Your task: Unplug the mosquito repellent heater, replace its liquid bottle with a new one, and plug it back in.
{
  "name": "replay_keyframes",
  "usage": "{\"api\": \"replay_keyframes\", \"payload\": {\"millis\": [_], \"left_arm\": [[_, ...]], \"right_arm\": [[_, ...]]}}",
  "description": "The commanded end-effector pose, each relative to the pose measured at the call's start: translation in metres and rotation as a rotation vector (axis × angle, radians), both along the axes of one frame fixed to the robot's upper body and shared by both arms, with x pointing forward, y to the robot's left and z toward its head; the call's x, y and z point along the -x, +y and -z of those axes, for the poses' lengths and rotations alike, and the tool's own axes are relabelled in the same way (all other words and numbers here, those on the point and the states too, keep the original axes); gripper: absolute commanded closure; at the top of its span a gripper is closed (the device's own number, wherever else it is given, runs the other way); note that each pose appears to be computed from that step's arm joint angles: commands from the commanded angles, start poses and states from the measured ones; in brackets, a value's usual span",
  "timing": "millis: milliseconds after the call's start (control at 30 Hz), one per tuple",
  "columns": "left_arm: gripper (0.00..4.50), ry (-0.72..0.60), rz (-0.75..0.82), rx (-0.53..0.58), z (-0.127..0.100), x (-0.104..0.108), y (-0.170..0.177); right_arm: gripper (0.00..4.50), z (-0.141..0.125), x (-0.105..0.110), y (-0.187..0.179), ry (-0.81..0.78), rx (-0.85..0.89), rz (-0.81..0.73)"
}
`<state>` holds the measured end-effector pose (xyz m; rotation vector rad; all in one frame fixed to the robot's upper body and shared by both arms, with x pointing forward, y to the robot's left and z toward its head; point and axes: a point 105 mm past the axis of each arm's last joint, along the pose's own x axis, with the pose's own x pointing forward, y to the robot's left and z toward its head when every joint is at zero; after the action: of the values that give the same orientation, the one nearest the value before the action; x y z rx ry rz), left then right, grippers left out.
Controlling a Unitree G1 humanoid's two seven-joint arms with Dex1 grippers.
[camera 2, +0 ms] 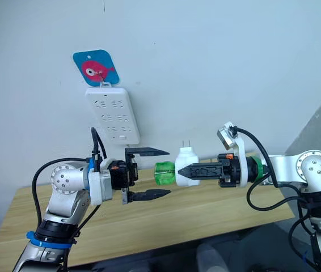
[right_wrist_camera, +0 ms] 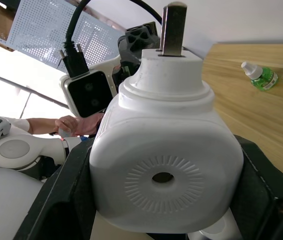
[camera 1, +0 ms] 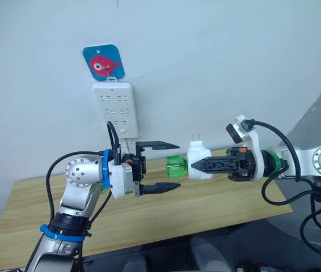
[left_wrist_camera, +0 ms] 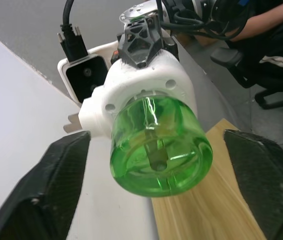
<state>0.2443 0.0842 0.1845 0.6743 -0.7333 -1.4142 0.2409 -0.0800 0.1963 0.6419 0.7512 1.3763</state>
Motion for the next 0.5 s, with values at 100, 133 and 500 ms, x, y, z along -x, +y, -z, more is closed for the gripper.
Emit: {"api": "replay_keyframes", "payload": {"millis": [100,133,500], "left_arm": [[1.84,-0.046,-0.011,0.023,-0.006,-0.002,-0.001],[2.19,-0.048,-0.011,0.026,-0.006,-0.002,-0.002],[2.26,0.388,0.011,-0.054,0.012,0.003,0.008]], "right_arm": [[1.49,-0.009,0.001,0.001,-0.017,-0.036,-0.007],[1.49,-0.008,0.001,0.001,-0.017,-0.036,-0.005],[1.49,-0.013,-0.008,-0.001,-0.055,-0.007,0.061]]}}
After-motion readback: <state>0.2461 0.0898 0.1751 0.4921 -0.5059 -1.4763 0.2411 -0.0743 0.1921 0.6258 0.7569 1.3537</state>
